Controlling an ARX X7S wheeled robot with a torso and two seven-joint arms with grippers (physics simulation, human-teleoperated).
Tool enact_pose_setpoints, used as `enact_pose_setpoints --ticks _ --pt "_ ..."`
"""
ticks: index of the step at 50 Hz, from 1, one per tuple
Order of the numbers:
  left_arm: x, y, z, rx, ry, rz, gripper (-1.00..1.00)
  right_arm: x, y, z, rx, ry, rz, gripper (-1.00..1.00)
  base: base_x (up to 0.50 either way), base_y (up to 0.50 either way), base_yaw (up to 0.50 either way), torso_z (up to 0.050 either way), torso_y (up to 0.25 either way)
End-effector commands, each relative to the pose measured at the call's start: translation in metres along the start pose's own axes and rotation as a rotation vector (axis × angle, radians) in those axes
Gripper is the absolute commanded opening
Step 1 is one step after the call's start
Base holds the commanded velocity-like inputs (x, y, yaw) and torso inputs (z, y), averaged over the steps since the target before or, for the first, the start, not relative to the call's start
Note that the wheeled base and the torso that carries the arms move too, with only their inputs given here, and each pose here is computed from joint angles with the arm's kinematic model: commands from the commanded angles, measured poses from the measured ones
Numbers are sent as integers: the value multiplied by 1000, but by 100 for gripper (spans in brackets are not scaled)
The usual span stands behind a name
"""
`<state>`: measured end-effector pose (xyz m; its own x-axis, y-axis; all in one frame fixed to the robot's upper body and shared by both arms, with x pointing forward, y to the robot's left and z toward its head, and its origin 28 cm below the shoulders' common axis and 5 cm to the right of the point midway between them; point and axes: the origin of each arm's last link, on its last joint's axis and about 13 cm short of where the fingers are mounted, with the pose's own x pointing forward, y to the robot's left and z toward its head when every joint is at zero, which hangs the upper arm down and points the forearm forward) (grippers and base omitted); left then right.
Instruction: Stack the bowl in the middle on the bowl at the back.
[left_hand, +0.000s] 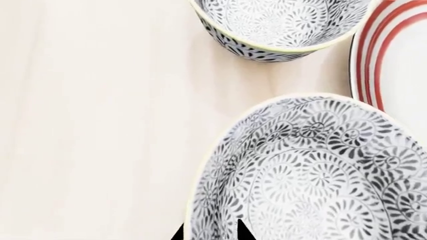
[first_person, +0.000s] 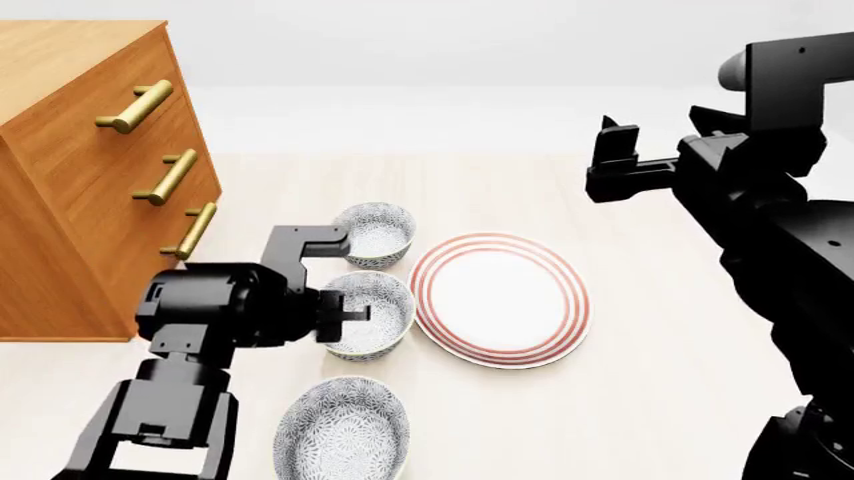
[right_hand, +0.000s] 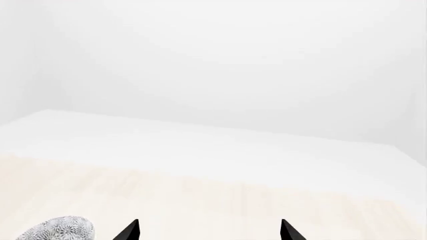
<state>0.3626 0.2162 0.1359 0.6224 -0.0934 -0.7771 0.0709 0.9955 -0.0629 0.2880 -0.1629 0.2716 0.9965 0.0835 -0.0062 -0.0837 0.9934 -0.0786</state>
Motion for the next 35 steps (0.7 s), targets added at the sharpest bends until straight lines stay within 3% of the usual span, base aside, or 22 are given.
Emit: enact_pose_setpoints --ticks 1,35 --pt "4 0 -4 -7 1 16 -100 0 1 -1 0 3 -3 100 0 0 0 0 0" --pt "-3 28 20 -136 -81 65 -100 4 4 2 -3 -1 9 100 0 0 0 0 0"
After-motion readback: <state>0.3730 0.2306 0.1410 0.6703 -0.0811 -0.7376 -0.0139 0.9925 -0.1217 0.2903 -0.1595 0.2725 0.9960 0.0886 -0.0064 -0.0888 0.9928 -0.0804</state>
